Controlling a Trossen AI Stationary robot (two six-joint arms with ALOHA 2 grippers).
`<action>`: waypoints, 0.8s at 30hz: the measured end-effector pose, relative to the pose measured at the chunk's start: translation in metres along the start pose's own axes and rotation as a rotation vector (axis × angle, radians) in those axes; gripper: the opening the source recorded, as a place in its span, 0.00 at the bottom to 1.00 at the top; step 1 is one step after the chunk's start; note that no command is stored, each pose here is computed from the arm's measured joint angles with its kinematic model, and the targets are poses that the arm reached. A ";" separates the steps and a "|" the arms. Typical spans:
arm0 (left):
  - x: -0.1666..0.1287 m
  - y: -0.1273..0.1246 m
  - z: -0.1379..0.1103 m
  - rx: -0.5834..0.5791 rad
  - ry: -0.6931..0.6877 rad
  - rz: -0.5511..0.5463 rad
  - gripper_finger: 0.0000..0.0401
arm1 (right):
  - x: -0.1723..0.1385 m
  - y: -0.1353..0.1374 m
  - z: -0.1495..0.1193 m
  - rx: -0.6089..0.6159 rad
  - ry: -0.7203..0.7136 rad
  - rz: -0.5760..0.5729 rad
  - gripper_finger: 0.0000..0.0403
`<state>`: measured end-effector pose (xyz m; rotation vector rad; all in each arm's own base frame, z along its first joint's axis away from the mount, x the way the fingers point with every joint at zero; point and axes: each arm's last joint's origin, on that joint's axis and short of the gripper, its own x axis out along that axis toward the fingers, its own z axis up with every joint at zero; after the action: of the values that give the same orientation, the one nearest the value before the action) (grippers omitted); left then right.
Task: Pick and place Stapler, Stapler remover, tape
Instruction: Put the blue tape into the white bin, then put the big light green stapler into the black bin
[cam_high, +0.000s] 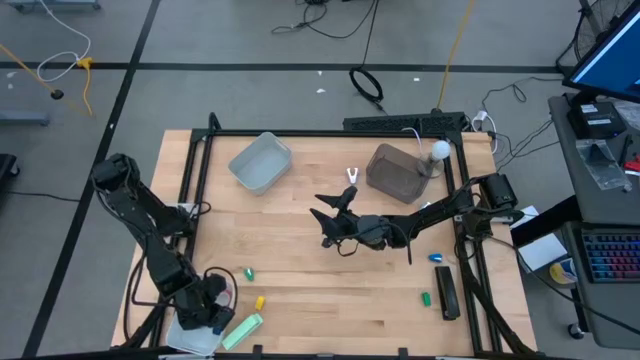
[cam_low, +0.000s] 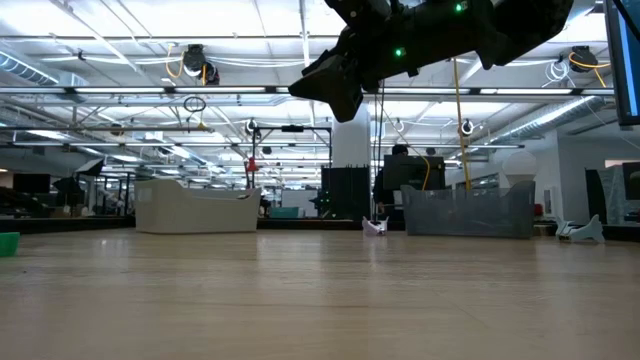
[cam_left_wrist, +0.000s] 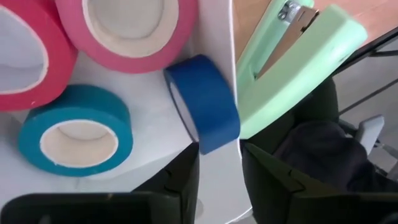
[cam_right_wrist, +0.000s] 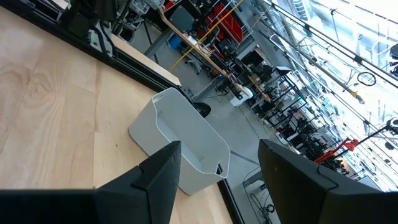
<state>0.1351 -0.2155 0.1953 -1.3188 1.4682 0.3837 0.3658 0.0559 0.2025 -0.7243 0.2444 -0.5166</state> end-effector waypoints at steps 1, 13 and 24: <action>0.000 0.000 0.000 0.000 0.012 0.007 0.32 | 0.000 0.000 0.000 0.000 0.000 0.000 0.52; -0.028 -0.001 -0.005 -0.024 0.078 -0.082 0.34 | -0.003 0.003 0.002 -0.001 -0.008 0.009 0.52; -0.050 -0.016 0.018 0.237 -0.278 -0.323 0.25 | -0.005 0.001 0.000 -0.042 0.080 -0.082 0.52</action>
<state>0.1477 -0.1813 0.2370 -1.2293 1.0154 0.1661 0.3624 0.0596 0.2020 -0.7573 0.3023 -0.6210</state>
